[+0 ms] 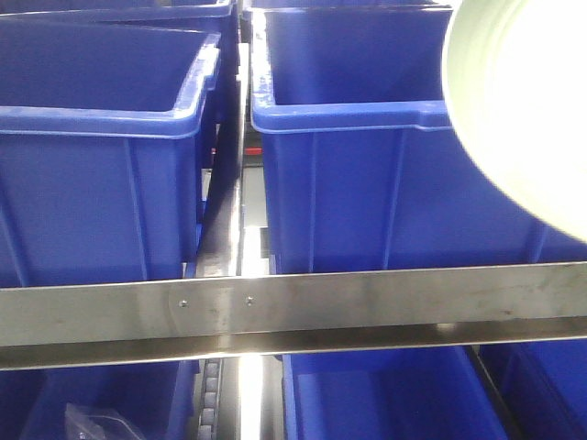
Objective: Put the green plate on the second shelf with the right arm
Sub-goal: 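Move the right gripper with the plate over the shelf bins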
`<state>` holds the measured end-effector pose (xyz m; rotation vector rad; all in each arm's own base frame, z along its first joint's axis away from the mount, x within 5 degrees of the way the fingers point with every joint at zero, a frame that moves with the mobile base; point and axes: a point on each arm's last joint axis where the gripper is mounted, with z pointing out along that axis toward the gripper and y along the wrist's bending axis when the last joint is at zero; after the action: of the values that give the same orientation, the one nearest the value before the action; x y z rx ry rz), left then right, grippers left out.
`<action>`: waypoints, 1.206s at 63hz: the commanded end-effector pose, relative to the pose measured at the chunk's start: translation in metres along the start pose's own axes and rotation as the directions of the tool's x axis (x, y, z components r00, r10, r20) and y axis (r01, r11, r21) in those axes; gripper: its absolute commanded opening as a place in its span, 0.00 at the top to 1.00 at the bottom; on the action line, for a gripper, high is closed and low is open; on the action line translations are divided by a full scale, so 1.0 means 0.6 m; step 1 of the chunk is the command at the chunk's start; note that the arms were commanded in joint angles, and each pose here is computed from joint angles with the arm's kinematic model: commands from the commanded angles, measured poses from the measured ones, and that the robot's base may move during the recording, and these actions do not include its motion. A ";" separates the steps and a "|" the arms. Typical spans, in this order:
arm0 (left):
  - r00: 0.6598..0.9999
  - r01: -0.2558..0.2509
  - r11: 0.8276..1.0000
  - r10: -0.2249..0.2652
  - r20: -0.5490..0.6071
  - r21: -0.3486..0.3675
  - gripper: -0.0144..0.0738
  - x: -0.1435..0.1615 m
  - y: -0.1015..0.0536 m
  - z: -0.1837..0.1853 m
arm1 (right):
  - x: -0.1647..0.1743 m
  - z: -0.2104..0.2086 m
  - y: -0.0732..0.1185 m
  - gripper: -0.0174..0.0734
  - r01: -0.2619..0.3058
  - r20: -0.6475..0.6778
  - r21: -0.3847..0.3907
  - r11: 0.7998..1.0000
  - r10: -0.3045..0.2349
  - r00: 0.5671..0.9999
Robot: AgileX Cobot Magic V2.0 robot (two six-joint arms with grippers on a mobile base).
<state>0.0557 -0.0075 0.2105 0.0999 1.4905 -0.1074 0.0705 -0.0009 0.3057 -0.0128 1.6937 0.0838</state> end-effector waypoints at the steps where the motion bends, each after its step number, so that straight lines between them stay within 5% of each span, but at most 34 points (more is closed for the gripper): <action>1: 0.998 0.008 1.000 -0.008 0.059 0.000 0.69 0.008 0.000 -0.001 | -0.028 -0.003 0.007 0.78 0.021 0.095 -0.039 0.999 -0.018 0.995; 49: 0.998 0.008 1.000 -0.008 0.059 0.000 0.69 0.008 0.000 -0.001 | -0.034 -0.004 0.012 0.78 0.025 0.135 -0.072 0.997 -0.015 0.991; 69: 0.998 0.008 1.000 -0.008 0.059 0.000 0.69 0.008 0.000 -0.001 | -0.044 -0.005 0.021 0.78 0.059 0.208 -0.122 0.991 -0.033 0.978; 76: 0.998 0.008 1.000 -0.008 0.059 0.000 0.69 0.008 0.000 -0.001 | -0.062 -0.005 0.034 0.78 0.135 0.300 -0.173 0.976 -0.078 0.951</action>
<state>0.0557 -0.0075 0.2105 0.0999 1.4905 -0.1074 0.0714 0.0077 0.3185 -0.1199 1.5493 0.1225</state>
